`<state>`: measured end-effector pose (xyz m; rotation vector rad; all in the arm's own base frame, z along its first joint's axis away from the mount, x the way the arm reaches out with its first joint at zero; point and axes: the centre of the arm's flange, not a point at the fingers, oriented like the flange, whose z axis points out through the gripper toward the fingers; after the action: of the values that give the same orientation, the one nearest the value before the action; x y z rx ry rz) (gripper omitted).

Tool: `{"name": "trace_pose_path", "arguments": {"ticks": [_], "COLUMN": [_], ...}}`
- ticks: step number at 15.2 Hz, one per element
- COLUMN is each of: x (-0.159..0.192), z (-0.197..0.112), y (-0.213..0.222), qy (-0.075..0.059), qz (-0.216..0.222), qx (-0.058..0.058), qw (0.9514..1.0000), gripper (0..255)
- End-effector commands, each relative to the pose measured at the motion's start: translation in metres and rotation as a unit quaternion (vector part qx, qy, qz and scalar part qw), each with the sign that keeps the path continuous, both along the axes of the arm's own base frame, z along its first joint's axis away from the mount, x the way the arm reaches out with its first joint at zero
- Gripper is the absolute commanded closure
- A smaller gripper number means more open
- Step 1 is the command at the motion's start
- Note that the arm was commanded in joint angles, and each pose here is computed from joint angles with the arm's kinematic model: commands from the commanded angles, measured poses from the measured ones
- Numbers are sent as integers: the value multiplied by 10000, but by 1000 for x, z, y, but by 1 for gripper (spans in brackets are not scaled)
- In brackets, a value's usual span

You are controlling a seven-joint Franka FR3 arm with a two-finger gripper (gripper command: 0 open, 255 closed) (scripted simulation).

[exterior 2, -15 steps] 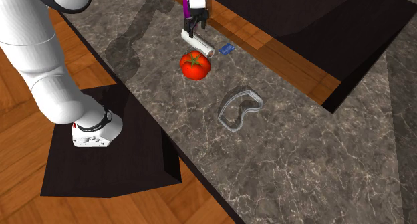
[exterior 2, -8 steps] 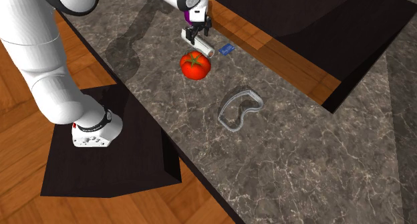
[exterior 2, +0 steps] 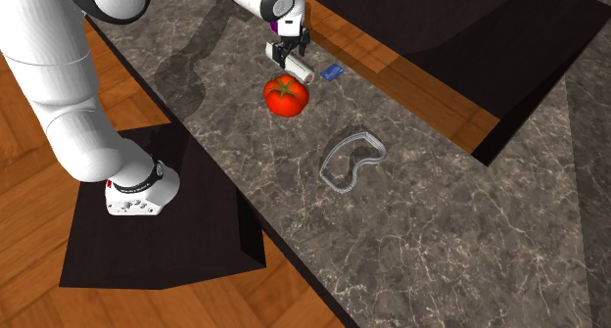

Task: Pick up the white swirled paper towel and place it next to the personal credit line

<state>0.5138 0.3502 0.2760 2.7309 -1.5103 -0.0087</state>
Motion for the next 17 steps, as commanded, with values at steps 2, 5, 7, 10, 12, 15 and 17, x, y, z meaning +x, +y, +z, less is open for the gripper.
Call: {"name": "trace_pose_path", "arguments": {"ticks": [2,5,7,10,12,15,17], "x": [0,0,0,0,0,0,0], "z": [0,0,0,0,5,21,32], "y": [0,0,0,0,0,0,0], "qy": [0,0,0,0,0,0,0], "qz": [0,0,0,0,0,0,0], "qx": [0,0,0,0,0,0,0], "qw": [10000,10000,10000,10000,10000,10000,10000], "gripper": [255,255,255,255,255,255,255]}}
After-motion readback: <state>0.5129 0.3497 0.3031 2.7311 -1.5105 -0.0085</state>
